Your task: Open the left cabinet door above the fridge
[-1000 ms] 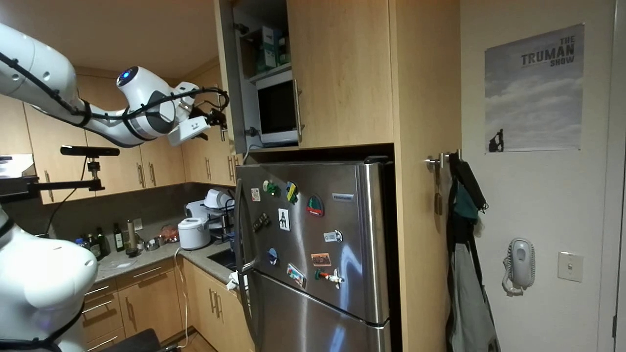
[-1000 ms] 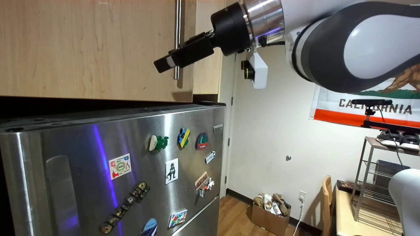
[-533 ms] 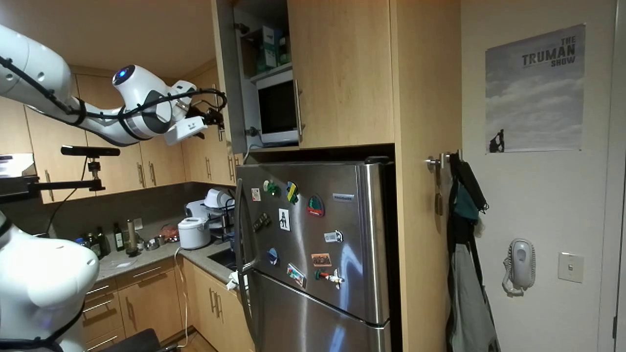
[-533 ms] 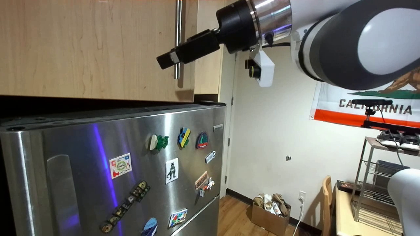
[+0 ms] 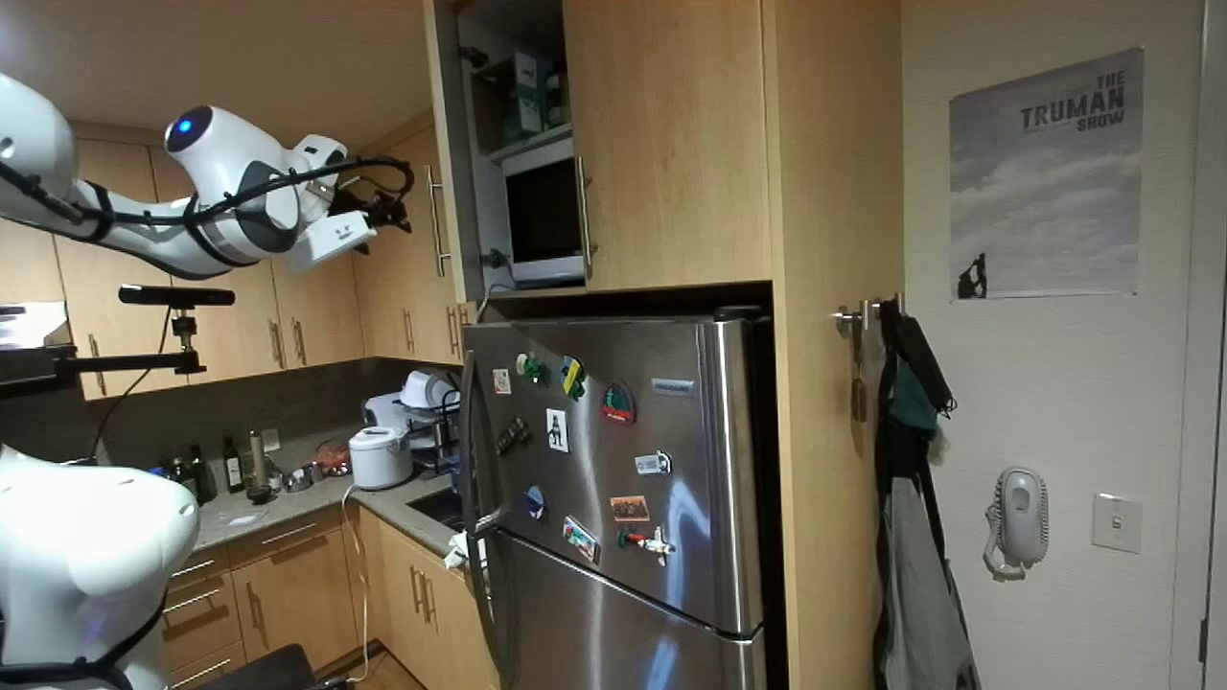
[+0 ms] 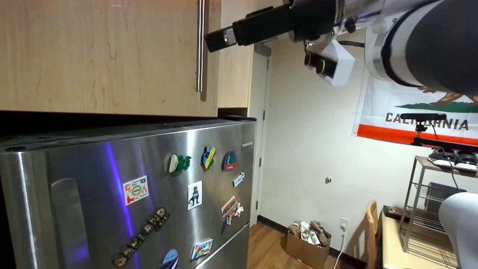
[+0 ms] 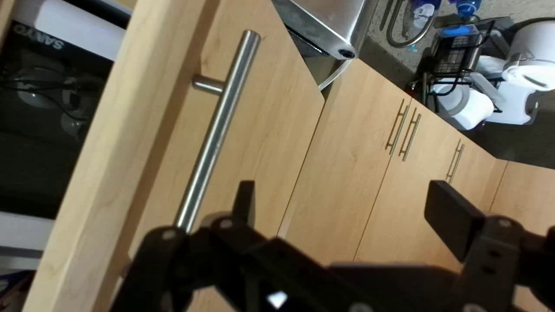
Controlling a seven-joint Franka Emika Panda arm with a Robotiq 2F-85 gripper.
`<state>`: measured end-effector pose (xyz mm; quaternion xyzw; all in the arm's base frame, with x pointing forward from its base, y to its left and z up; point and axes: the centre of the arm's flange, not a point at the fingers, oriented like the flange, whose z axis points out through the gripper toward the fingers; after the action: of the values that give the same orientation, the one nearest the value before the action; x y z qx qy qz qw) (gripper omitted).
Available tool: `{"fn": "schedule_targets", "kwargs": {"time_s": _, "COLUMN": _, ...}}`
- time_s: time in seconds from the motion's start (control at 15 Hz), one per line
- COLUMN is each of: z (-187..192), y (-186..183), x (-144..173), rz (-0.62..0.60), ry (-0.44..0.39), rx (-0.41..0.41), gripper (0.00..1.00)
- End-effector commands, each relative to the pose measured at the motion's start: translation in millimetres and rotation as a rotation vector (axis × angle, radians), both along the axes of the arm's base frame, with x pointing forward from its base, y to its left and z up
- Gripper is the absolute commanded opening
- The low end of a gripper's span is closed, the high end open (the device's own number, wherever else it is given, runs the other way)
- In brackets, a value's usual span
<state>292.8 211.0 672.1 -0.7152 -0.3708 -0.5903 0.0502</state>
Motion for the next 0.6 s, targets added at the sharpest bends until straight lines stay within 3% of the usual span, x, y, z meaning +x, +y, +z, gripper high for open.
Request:
{"fn": "schedule_targets", "kwargs": {"time_s": 0.0, "z": 0.0, "y": -11.0, "x": -17.1, "rz": 0.026, "ry": -0.017, "rx": 0.001, "gripper": 1.00}}
{"fn": "schedule_targets", "kwargs": {"time_s": 0.53, "z": -5.1, "y": -8.9, "x": -10.6, "rz": 0.003, "ry": 0.000, "rx": 0.009, "gripper": 1.00}}
